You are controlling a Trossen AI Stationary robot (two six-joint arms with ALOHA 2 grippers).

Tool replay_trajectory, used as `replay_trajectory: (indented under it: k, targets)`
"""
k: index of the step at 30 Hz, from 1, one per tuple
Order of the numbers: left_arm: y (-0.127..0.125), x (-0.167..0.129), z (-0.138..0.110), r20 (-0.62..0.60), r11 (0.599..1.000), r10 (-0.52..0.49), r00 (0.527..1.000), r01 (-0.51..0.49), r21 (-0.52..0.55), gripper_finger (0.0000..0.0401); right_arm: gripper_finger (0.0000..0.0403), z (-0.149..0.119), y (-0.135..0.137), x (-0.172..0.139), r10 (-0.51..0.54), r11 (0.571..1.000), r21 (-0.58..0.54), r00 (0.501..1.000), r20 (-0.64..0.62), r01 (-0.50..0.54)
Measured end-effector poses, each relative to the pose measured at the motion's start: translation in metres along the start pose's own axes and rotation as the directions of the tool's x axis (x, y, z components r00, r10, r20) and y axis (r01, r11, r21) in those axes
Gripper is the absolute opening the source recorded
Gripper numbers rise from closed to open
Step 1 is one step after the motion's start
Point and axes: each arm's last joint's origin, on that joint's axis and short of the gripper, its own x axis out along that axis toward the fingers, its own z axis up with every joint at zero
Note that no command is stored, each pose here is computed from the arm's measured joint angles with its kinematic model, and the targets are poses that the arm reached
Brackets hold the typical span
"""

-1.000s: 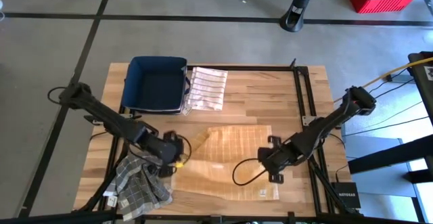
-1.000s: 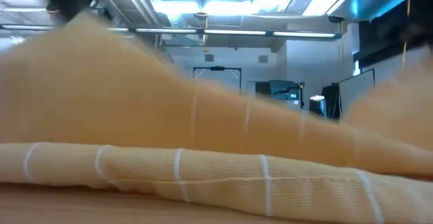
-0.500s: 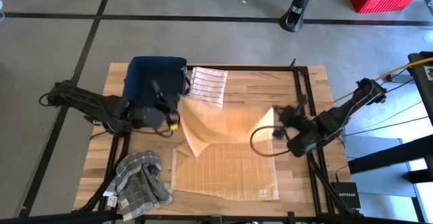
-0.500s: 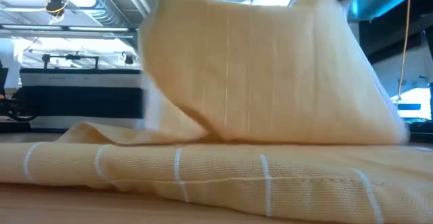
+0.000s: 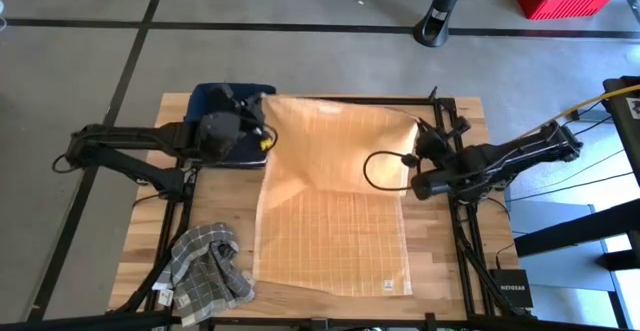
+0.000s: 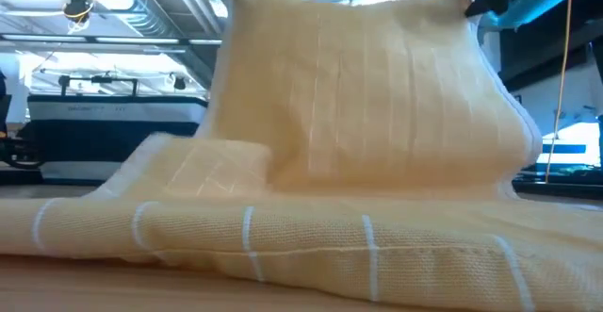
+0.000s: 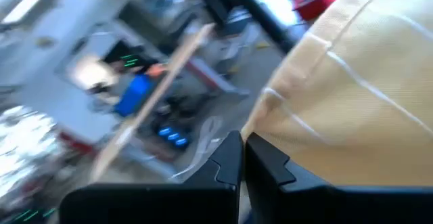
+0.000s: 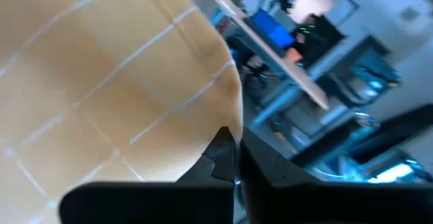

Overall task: Fold towel
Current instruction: Fold the orange towel

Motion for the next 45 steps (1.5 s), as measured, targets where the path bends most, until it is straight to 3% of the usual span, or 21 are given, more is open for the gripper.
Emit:
replay_trajectory:
  k: [4,9,13,19,25,36,41,45]
  targets:
    - [0.013,0.012,0.004,-0.003,0.996,0.09,0.996,-0.09,-0.017,0.0005,0.0006,-0.006,0.001,0.011,-0.069,0.997,-0.044,0.997,-0.029,0.068]
    - [0.01,0.015,0.001,0.014,0.998,0.017,1.0,-0.016,-0.055,0.0005,0.0007,-0.012,0.005,0.017,-0.019,0.999,-0.048,0.994,-0.111,0.013]
    - [0.003,0.012,-0.006,-0.014,0.998,-0.052,0.999,0.051,-0.024,0.0005,0.0006,-0.012,0.006,0.017,0.021,0.995,-0.098,0.99,-0.142,-0.035]
    - [0.004,0.014,-0.008,-0.029,0.999,-0.049,0.998,0.048,-0.017,0.0005,0.0006,0.009,-0.014,0.017,-0.127,0.981,-0.155,0.991,-0.043,0.119]
    - [0.004,0.014,-0.008,-0.024,0.998,-0.054,0.998,0.054,-0.016,0.0005,0.0006,0.03,-0.034,0.02,-0.141,0.946,-0.306,0.987,-0.078,0.11]
    - [0.001,0.014,-0.011,-0.036,0.995,-0.089,0.995,0.088,-0.038,0.0005,0.0006,0.022,-0.025,0.046,0.122,0.969,-0.173,0.952,-0.282,-0.176]
    - [0.002,0.018,-0.013,-0.038,0.991,-0.125,0.991,0.123,-0.046,0.0005,0.0005,0.018,-0.027,0.067,0.12,0.973,-0.154,0.949,-0.292,-0.17]
    - [0.005,0.023,-0.015,-0.054,0.994,-0.108,0.993,0.106,-0.037,0.0005,0.0005,0.022,-0.036,0.084,0.055,0.982,-0.162,0.963,-0.264,-0.101]
